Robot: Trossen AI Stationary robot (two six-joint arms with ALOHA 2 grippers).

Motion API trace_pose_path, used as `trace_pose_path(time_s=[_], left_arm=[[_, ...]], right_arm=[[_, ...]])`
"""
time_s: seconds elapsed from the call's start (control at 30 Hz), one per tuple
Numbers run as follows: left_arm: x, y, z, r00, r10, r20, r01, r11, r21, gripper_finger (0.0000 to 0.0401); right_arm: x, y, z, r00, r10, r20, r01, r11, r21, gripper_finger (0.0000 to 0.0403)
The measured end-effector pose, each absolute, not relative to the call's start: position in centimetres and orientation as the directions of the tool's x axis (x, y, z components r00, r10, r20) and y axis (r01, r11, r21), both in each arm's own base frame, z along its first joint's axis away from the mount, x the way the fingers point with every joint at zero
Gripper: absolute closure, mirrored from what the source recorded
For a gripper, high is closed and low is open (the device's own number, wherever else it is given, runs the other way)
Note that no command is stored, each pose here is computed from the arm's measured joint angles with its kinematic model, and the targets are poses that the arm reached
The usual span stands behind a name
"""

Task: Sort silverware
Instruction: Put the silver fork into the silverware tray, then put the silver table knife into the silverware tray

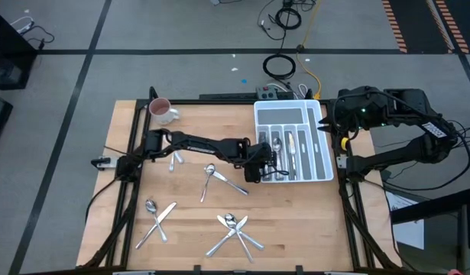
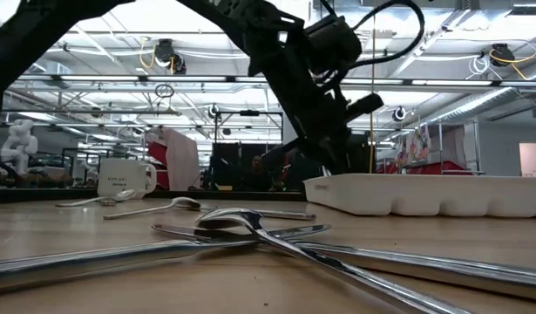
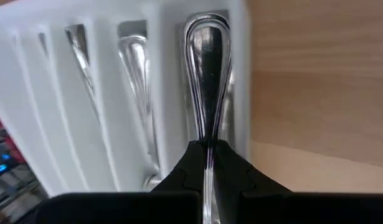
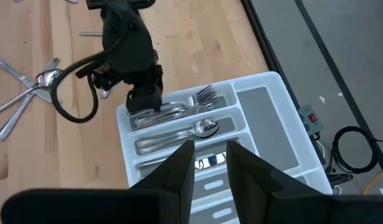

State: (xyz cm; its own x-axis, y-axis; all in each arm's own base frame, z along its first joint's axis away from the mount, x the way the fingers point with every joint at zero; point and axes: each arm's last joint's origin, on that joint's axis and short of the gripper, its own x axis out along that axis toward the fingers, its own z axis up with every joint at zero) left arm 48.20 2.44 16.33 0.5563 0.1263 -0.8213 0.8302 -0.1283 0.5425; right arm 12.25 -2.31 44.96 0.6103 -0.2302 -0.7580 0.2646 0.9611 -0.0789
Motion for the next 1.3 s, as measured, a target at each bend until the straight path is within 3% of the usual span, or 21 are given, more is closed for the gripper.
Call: trace_pose_path(time_s=[0.3,0.63,0.83,1.13,1.2,1.3], left_arm=[[48.92,2.38,15.31,0.589,0.111,-0.800,0.808,-0.098,0.581,0.0386],[48.92,2.32,15.37,0.592,0.090,-0.801,0.806,-0.071,0.588,0.0357],[49.00,2.31,15.44,0.602,0.090,-0.794,0.790,0.081,0.608,0.0333],[49.04,2.33,15.56,0.603,0.134,-0.786,0.784,0.079,0.615,0.0289],[49.07,2.25,15.60,0.603,0.168,-0.780,0.781,0.076,0.620,0.0286],[49.07,2.05,16.12,0.595,0.328,-0.734,0.760,0.069,0.646,0.0285]], right_arm=[[12.24,-2.30,44.96,0.611,-0.229,-0.758,0.250,0.964,-0.090,0.0319],[12.24,-2.30,44.96,0.611,-0.227,-0.758,0.249,0.965,-0.089,0.0319],[12.24,-2.29,44.96,0.612,-0.226,-0.758,0.249,0.965,-0.087,0.0319],[12.24,-2.30,44.96,0.611,-0.226,-0.758,0.246,0.965,-0.090,0.0318],[12.24,-2.29,44.96,0.611,-0.226,-0.758,0.246,0.965,-0.090,0.0318],[12.24,-2.30,44.96,0.611,-0.227,-0.758,0.246,0.965,-0.090,0.0318]])
